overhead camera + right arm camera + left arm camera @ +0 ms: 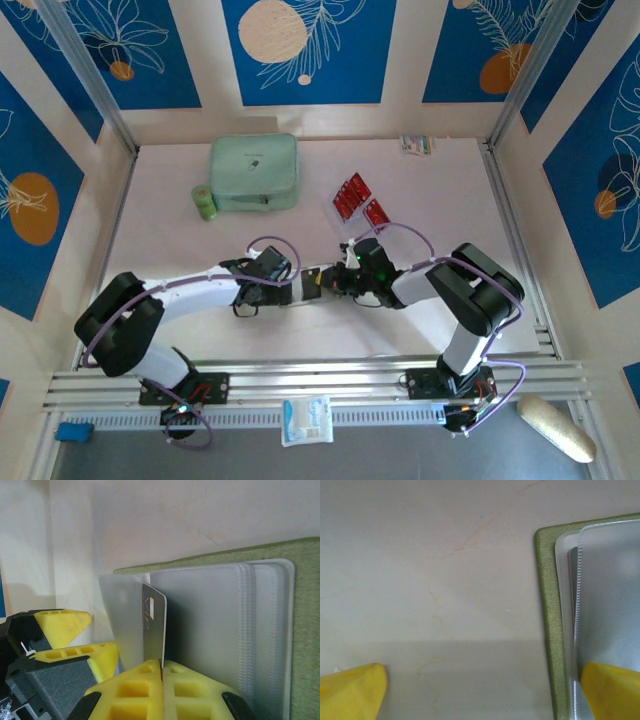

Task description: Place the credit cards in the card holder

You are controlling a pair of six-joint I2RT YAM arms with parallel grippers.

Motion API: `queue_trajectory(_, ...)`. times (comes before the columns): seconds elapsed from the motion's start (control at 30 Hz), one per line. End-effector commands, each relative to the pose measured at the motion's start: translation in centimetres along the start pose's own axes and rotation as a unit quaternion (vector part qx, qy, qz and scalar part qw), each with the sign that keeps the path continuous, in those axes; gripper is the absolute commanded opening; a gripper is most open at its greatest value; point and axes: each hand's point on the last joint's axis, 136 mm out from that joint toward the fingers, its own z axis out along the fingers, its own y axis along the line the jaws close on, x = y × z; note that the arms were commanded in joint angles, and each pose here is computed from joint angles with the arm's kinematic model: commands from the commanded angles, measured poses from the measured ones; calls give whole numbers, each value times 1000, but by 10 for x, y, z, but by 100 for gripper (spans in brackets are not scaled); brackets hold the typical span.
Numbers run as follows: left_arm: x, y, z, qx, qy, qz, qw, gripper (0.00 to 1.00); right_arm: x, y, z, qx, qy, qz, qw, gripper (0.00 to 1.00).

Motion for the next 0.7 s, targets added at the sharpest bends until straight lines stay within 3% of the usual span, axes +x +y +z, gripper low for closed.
queue_trajectory(0.0, 11, 7, 7, -17, 15, 8, 1000, 100, 17, -12, 7, 20, 38, 13, 999, 0)
queue_trajectory(0.43, 10, 7, 5, -13, 12, 3, 1000, 100, 23, -14, 15, 24, 68, 20, 997, 0)
queue_trajectory(0.5, 6, 5, 1, -11, 7, 2, 1000, 100, 24, -15, 15, 31, 77, 18, 996, 10)
queue_trajectory(0.6, 1, 4, -5, -6, -1, -1, 1000, 100, 24, -15, 13, 48, 87, 7, 995, 39)
queue_trajectory(0.67, -3, 2, -10, -3, -8, -4, 1000, 100, 22, -11, 10, 53, 94, -6, 994, 48)
